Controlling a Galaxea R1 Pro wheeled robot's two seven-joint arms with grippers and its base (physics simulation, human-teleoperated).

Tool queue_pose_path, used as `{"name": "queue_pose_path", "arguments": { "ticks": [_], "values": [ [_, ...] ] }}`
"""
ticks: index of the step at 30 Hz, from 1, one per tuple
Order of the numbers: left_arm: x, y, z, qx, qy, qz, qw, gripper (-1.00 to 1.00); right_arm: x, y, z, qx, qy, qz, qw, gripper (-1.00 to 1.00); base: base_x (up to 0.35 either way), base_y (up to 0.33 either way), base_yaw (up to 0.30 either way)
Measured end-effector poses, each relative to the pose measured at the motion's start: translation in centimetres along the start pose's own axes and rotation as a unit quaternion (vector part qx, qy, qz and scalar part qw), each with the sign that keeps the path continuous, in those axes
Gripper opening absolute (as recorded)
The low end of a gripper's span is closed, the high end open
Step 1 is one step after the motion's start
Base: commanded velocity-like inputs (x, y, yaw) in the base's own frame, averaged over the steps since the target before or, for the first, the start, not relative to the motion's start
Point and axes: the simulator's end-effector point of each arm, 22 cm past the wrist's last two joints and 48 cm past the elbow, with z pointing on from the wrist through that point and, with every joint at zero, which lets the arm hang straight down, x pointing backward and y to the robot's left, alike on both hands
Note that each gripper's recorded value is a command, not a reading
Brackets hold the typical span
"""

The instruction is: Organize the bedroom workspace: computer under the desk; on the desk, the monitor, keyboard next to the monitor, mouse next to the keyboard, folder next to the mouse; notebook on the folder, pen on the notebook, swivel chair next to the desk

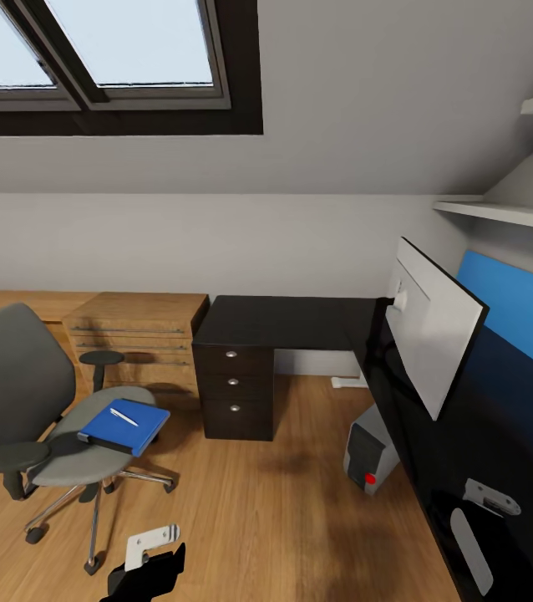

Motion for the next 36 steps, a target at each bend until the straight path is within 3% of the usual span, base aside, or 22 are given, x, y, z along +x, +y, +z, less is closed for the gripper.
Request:
{"name": "queue_pose_path", "arguments": {
  "ticks": [35,36],
  "values": [
    [-0.06,-0.03,-0.02,0.001,-0.001,-0.001,1.0,1.0,0.92,0.62,0.77,-0.001,0.022,-0.001,0.9998,1.0,0.0,0.0,0.0],
    [-0.06,-0.03,-0.02,0.001,-0.001,-0.001,1.0,1.0,0.92,0.61,0.77,-0.001,0.022,-0.001,0.9998,-1.0,0.0,0.0,0.0]
  ]
}}
